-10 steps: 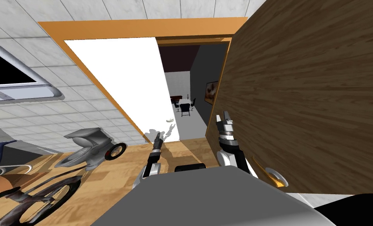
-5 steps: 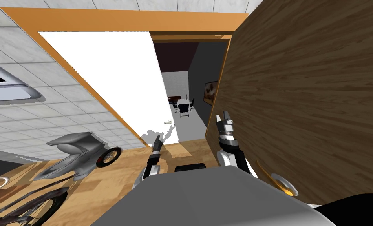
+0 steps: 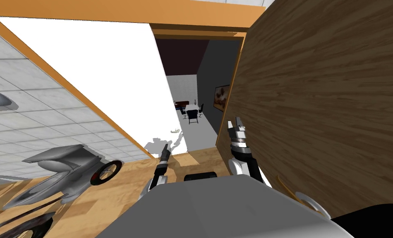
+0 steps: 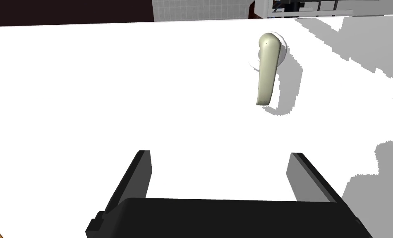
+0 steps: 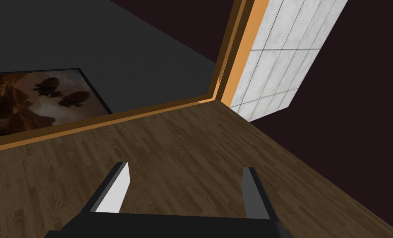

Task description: Pull the door open

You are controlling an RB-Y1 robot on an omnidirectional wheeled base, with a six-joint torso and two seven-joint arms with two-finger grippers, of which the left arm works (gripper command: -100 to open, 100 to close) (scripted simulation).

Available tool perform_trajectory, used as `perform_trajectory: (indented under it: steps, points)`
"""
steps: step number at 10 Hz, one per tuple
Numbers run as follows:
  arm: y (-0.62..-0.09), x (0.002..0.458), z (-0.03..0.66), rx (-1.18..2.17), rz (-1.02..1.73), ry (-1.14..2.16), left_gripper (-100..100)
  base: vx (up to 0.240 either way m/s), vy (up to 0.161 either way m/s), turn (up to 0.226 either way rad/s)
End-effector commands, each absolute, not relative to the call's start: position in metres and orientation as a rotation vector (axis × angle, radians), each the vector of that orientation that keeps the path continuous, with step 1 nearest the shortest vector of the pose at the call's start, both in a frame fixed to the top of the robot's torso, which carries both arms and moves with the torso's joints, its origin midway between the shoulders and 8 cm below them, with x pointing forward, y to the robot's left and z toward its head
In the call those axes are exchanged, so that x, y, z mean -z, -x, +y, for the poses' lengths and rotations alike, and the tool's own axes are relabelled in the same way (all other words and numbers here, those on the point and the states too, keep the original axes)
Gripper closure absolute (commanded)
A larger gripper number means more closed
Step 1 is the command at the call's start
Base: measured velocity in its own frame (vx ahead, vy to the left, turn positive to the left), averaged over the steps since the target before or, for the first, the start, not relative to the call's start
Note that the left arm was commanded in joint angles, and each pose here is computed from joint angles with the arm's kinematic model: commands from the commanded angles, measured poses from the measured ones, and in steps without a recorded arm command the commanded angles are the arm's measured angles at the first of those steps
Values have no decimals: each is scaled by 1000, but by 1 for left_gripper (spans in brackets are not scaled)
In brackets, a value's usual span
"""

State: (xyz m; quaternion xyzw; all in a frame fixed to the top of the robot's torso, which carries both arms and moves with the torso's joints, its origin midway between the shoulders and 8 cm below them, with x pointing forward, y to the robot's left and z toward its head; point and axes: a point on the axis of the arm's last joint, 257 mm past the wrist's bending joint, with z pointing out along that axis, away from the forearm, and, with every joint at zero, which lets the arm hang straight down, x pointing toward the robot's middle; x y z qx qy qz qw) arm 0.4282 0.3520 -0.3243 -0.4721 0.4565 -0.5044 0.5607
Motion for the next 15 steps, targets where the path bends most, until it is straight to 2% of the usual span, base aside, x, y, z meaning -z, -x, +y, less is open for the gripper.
perform_trajectory:
  steps: [1,15]
  points:
    - [-426,332,356,1182,1081,1131,-100,80,-1,-56]
    - [-408,387,390,1118,1111,1258,-100,95,15,-42]
